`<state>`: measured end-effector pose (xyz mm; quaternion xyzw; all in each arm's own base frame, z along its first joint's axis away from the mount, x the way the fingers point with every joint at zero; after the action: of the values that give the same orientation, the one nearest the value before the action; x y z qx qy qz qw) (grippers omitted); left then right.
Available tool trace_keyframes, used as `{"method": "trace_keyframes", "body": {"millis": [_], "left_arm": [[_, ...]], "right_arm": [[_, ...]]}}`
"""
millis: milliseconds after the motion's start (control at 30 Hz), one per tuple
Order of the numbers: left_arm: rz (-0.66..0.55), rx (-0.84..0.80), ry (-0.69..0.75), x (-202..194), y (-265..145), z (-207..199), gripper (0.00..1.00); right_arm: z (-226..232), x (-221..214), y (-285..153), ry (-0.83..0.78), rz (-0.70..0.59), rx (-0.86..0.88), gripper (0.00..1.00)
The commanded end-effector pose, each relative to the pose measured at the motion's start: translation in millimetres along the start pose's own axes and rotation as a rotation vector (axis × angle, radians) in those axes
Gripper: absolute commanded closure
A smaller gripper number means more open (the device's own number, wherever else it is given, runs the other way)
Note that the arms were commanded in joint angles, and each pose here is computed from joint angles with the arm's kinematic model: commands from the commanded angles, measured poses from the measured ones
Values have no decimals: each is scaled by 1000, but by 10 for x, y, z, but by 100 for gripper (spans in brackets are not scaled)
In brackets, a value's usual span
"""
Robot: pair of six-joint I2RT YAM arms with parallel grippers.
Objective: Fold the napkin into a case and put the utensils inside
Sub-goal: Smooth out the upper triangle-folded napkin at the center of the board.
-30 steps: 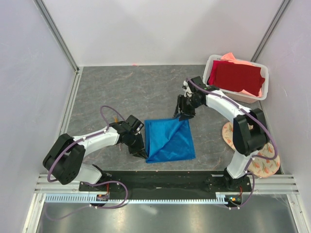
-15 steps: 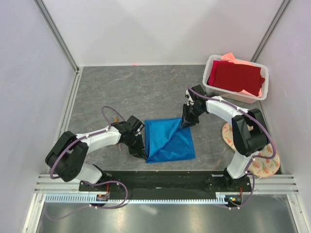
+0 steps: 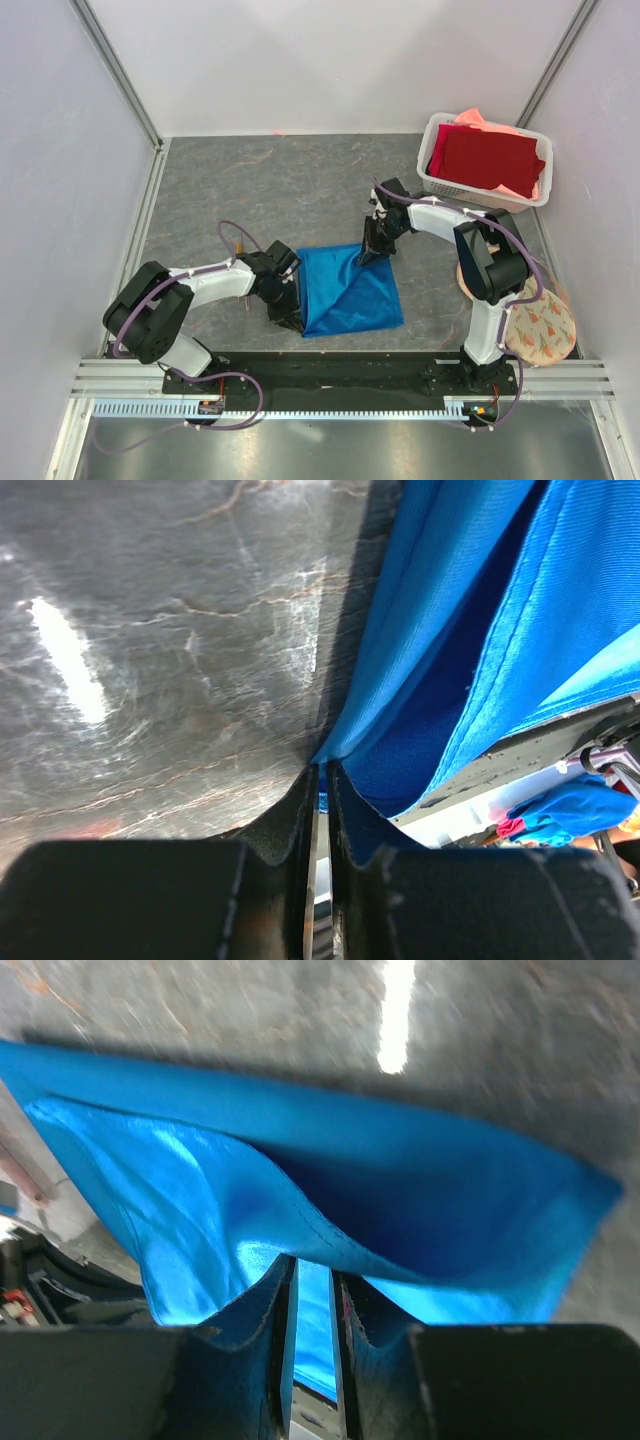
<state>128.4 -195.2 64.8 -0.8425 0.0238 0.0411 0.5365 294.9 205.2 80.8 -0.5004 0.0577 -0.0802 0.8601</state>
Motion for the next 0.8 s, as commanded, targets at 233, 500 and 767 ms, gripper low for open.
{"method": "trace_keyframes", "body": {"millis": [233,500,767], "left_arm": [[-92,36,77,109,-107,-50,81],[-186,-14,49,159,-572,-257,71],[-211,-127,144,570,-621,-678,82]], "right_arm": [[275,212,40,-2,-38,61,75],[242,167,9,-19,-20,45,72],[234,52,-260,-65,-35,21,61]]}}
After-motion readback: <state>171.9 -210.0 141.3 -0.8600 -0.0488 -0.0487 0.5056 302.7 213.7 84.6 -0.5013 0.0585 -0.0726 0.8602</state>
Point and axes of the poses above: each gripper's point midway between its finger pads, its own y axis out along the fingers, its own z axis along the line the jaws close on, x = y × z, the point moved 6 cm from there along -y, back along the fingers, and after that the axes turned 9 degrees about y, right-handed, at the moved point
